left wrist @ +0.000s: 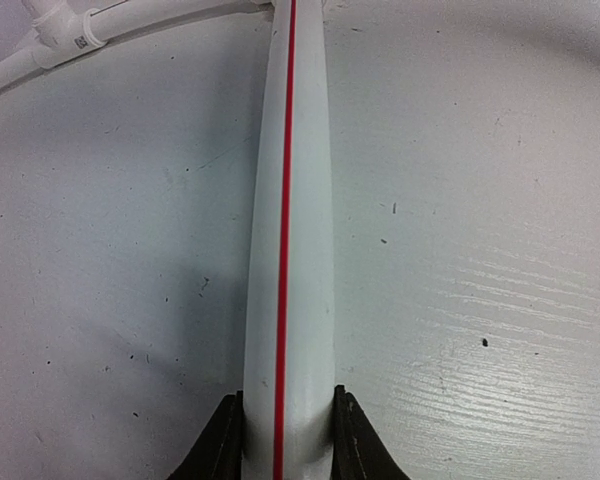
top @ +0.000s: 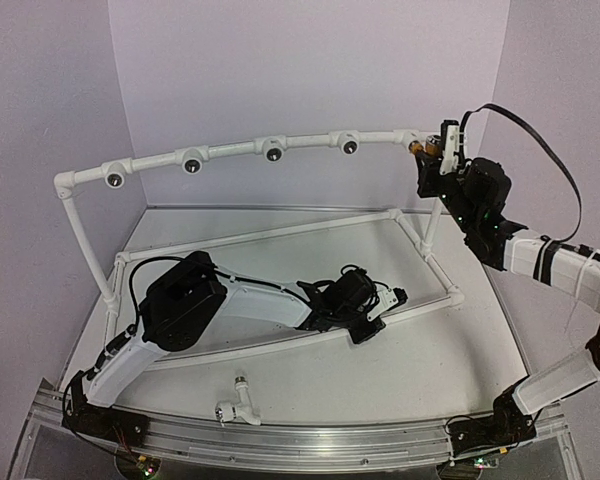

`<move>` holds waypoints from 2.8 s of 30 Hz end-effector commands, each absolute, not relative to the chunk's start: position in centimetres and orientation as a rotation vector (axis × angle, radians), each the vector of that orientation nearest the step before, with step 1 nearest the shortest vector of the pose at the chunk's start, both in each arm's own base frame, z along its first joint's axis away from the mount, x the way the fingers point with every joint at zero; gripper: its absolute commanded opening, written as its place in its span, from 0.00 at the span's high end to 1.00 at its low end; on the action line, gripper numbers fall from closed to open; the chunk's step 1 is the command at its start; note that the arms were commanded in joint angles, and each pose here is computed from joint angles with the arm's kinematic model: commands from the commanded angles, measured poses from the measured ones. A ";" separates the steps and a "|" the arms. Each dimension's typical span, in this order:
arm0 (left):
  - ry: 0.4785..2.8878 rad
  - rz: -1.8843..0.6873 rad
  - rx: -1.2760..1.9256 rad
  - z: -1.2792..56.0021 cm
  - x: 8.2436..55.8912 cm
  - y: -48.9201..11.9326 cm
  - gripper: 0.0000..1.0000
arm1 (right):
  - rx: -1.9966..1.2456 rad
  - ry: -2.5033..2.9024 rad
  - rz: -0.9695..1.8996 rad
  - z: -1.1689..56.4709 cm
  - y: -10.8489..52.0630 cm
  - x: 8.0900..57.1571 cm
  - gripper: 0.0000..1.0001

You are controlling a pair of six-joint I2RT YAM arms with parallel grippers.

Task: Install the water faucets
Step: Screw the water faucet onto the adaptor.

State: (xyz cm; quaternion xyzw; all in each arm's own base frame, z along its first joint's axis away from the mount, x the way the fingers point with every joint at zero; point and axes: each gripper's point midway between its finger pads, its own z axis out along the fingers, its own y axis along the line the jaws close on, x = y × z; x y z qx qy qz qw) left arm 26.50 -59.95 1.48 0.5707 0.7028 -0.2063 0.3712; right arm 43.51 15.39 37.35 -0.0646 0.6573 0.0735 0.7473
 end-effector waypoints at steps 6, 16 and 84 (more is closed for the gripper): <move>2.169 -0.381 1.841 -12.1 17.2 -52.3 1.00 | 0.160 1.595 0.111 30.9 10.1 46.3 1.00; 2.169 -0.378 1.846 -12.1 17.2 -52.3 1.00 | 0.239 1.603 0.212 30.1 10.4 46.6 1.00; 2.166 -0.360 1.880 -12.8 16.7 -52.4 1.00 | 1.054 1.477 0.918 28.2 12.7 46.1 1.00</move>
